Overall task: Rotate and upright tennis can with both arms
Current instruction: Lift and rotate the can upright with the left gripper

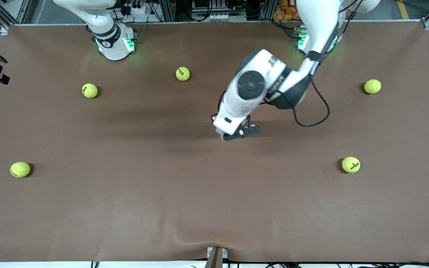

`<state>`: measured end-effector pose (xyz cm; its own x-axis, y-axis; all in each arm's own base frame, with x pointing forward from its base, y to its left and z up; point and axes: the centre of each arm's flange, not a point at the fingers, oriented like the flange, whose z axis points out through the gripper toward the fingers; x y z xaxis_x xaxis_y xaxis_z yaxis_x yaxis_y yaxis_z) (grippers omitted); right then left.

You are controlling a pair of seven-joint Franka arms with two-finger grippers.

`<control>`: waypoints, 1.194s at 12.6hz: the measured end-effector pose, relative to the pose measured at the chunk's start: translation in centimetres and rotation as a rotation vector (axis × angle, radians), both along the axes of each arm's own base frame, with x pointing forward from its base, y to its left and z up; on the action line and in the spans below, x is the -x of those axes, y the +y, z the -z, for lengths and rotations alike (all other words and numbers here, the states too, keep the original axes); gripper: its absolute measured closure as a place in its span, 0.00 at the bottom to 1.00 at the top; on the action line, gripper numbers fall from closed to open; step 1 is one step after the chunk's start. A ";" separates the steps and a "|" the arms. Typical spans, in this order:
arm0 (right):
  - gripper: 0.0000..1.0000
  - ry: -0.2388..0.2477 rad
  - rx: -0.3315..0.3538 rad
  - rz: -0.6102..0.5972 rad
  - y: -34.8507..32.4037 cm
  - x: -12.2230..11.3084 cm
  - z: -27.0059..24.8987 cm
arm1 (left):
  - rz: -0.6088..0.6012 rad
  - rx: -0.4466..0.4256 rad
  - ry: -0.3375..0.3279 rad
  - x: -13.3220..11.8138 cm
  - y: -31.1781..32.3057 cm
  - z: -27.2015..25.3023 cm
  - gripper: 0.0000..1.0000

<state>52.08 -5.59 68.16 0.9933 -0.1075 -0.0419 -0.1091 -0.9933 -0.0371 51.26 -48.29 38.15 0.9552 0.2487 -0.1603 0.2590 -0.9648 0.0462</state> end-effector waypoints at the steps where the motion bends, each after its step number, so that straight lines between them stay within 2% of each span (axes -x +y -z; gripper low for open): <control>1: 0.00 0.003 0.000 0.000 0.0 0.0 0.1 | -0.002 -0.033 -0.016 1.0 -0.9 0.1 0.96; 6: 0.00 0.017 0.018 0.013 -0.5 0.0 0.6 | -0.036 -0.096 -0.034 2.8 -2.7 1.7 0.96; 11: 0.00 0.026 0.018 0.011 -0.3 0.0 0.8 | -0.077 -0.096 -0.043 3.0 -3.4 2.5 0.96; 12: 0.00 0.026 0.018 0.011 -0.2 0.0 0.8 | -0.081 -0.093 -0.045 3.0 -3.6 2.6 0.89; 15: 0.00 0.026 0.018 0.011 -0.2 0.0 0.8 | -0.105 -0.076 -0.059 2.8 -4.1 3.5 0.56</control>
